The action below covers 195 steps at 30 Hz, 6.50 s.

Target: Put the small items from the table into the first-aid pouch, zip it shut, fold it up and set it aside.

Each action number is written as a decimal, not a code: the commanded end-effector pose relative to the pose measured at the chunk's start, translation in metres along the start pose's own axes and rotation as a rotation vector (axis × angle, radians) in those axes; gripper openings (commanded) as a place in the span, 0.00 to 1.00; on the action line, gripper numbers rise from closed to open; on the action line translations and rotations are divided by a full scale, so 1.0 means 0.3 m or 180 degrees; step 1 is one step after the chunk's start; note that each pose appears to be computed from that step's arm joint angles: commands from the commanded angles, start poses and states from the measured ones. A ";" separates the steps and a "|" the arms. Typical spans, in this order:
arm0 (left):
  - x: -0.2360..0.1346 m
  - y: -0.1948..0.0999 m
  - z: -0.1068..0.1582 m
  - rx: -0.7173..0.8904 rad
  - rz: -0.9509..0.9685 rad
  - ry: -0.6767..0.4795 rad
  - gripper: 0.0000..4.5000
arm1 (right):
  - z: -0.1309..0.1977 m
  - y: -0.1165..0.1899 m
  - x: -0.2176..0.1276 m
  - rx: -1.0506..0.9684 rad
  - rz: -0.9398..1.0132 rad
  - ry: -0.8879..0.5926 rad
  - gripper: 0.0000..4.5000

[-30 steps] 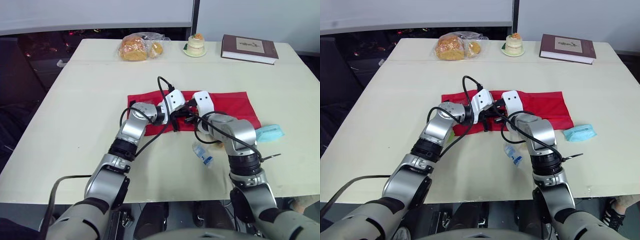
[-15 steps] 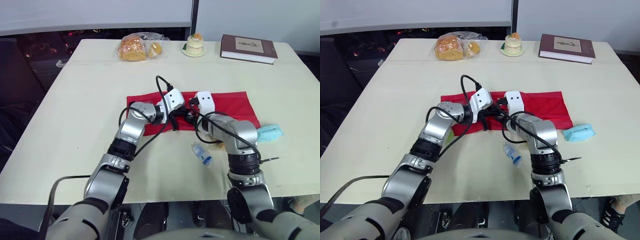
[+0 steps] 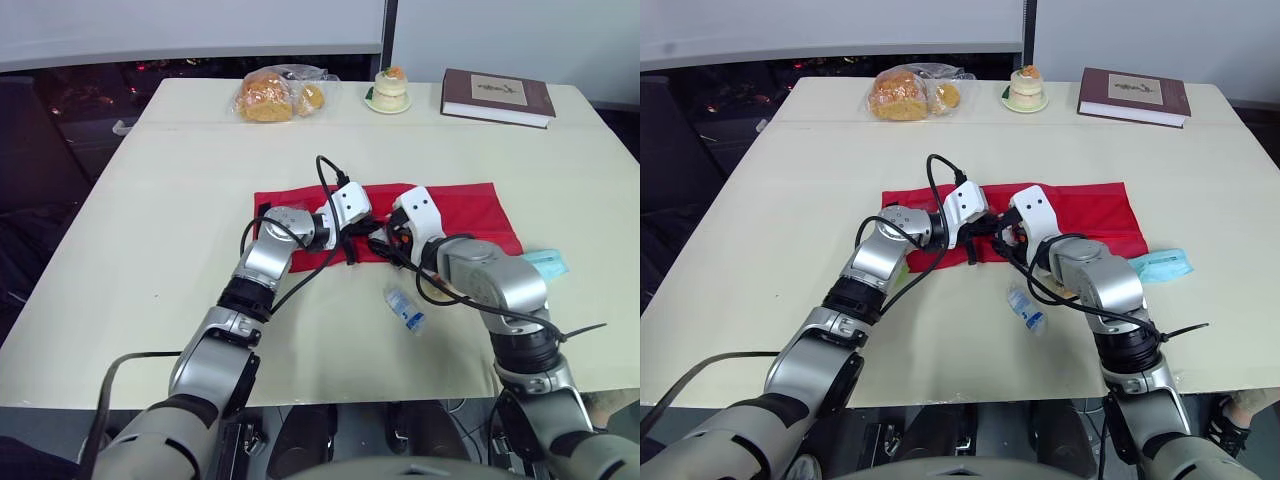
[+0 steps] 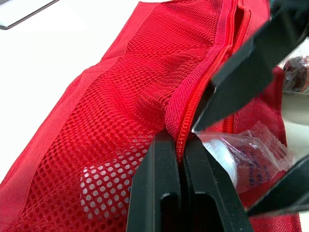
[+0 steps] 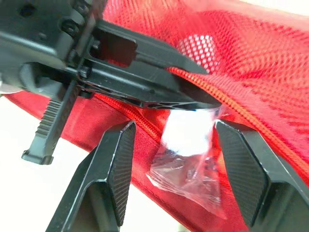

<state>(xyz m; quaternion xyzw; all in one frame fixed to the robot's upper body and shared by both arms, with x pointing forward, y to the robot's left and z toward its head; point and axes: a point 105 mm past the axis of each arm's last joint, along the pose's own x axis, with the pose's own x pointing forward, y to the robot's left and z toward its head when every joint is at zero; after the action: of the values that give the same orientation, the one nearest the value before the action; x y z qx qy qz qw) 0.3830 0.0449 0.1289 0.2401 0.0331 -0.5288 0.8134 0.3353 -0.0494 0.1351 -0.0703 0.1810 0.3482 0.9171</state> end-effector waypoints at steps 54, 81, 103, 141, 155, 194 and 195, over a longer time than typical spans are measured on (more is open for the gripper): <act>-0.044 0.052 -0.023 0.0018 0.0222 -0.0003 0.00 | -0.027 -0.067 -0.323 -0.0818 -0.0027 -0.1304 0.13; -0.075 0.073 -0.032 0.0038 0.0256 0.0054 0.00 | -0.002 -0.098 -0.809 -0.0899 0.0106 -0.1209 0.99; -0.061 0.081 -0.016 0.0076 0.0217 0.0039 0.00 | 0.017 -0.131 -0.948 -0.1030 0.0091 -0.0845 0.99; -0.052 0.078 0.025 0.0071 0.0205 -0.0070 0.00 | -0.275 0.106 -0.374 -0.0732 0.0456 -0.0478 0.99; -0.050 0.077 0.031 0.0094 0.0197 -0.0067 0.00 | -0.317 0.090 -0.324 -0.0571 0.0428 -0.0151 0.56; -0.045 0.057 0.049 0.0080 0.0193 -0.0165 0.00 | -0.137 -0.012 -0.182 0.0032 -0.0311 -0.0142 0.01; -0.044 0.054 0.049 0.0081 0.0180 -0.0169 0.00 | -0.137 -0.020 -0.172 0.0082 -0.0373 -0.0130 0.01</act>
<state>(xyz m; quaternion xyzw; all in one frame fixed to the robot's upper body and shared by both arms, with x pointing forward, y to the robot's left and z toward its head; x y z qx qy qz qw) 0.3909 0.0596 0.1354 0.2413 0.0312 -0.5087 0.8258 0.2872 -0.0959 0.1113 -0.0621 0.1704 0.3074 0.9342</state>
